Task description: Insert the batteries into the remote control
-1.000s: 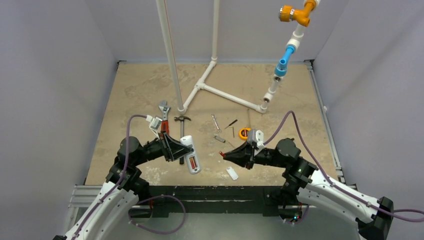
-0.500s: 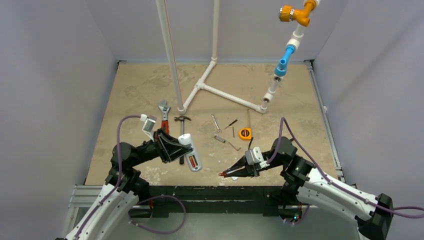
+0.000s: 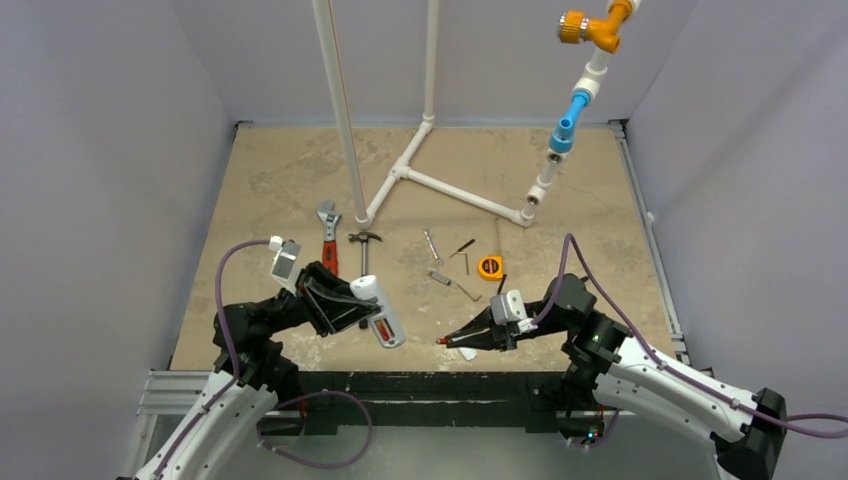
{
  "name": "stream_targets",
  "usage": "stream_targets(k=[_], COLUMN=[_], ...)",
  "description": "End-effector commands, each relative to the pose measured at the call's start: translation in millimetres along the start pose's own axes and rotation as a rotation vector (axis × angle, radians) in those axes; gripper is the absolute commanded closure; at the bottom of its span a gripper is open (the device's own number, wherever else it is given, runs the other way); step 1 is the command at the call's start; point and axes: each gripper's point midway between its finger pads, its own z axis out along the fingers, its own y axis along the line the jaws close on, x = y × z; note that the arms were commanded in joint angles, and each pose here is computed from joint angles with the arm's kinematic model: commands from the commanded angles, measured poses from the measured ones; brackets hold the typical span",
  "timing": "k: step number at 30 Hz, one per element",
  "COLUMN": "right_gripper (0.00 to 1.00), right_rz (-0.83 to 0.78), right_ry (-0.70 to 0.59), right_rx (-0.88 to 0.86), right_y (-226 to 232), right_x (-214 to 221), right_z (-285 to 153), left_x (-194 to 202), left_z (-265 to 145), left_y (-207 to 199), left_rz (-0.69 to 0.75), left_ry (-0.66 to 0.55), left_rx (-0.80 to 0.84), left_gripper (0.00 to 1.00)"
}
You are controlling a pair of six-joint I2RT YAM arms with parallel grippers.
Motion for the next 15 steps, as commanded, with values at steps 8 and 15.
stream_targets(k=[8, 15], right_gripper=[1.00, 1.00], right_rz=[0.288, 0.538], right_ry=[-0.132, -0.094], right_rx=[0.435, 0.565], right_y=[-73, -105], right_x=[-7, -16], right_z=[-3, 10], left_x=[-2, 15], left_z=[0, -9], left_y=[53, 98], left_rz=[-0.187, -0.368], left_ry=[-0.049, -0.057], left_rx=[-0.278, -0.486], left_gripper=[1.00, 1.00])
